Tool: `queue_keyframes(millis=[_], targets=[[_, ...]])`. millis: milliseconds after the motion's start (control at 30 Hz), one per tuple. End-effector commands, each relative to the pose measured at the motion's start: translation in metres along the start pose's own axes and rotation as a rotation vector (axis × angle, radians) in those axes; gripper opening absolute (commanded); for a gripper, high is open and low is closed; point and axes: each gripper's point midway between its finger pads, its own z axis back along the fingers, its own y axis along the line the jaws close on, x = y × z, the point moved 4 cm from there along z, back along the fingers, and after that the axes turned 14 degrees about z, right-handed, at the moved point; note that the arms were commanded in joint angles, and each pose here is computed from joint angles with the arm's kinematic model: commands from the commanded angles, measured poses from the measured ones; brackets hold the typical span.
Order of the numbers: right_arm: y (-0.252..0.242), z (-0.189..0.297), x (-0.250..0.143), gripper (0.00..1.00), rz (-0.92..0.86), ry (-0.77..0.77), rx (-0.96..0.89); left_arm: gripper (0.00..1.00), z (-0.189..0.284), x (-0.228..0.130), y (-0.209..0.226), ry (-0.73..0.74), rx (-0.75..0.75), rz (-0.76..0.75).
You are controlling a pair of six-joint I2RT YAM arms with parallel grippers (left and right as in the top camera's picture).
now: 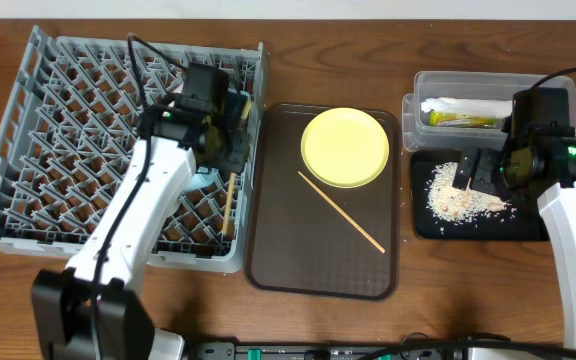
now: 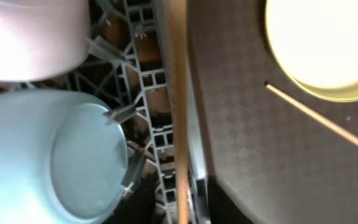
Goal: Sort waste into correct bins and load items into the dishwasher
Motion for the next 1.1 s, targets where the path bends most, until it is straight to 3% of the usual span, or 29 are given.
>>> queue_keyframes(millis=[0,167,333,467,533,567,667,700,733,933,1067], targets=[[-0.003,0.005,0.003,0.99,0.003,-0.018,-0.017,0.42,-0.001,0.008,0.005,-0.013,0.039,-0.001],[-0.003,0.005,0.003,0.99,0.003,-0.018,-0.017,0.48,0.003,0.01,0.005,-0.03,0.04,0.051],[-0.003,0.005,0.004,0.99,0.003,-0.021,-0.017,0.48,0.008,0.0,-0.032,0.034,-0.168,0.19],[-0.003,0.005,0.005,0.99,0.003,-0.026,-0.016,0.48,0.001,-0.011,-0.059,0.095,-0.196,0.349],[-0.003,0.005,0.005,0.99,0.003,-0.026,-0.013,0.56,-0.004,-0.016,-0.078,0.109,-0.211,0.376],[-0.003,0.005,0.005,0.99,0.002,-0.026,-0.014,0.72,-0.006,-0.021,-0.089,0.12,-0.218,0.369],[-0.003,0.005,0.004,0.99,0.002,-0.024,-0.013,0.73,-0.012,-0.032,-0.118,0.121,-0.254,0.317],[-0.003,0.005,0.004,0.99,0.003,-0.024,-0.013,0.68,-0.014,-0.033,-0.126,0.11,-0.258,0.293],[-0.003,0.005,0.004,0.99,0.003,-0.024,-0.013,0.64,-0.017,-0.035,-0.132,0.097,-0.242,0.297],[-0.003,0.005,0.004,0.99,0.003,-0.024,-0.013,0.64,-0.049,-0.058,-0.137,0.086,-0.013,0.651],[-0.003,0.005,0.004,0.99,0.003,-0.024,-0.013,0.64,-0.064,-0.066,-0.148,0.123,0.024,0.651]])
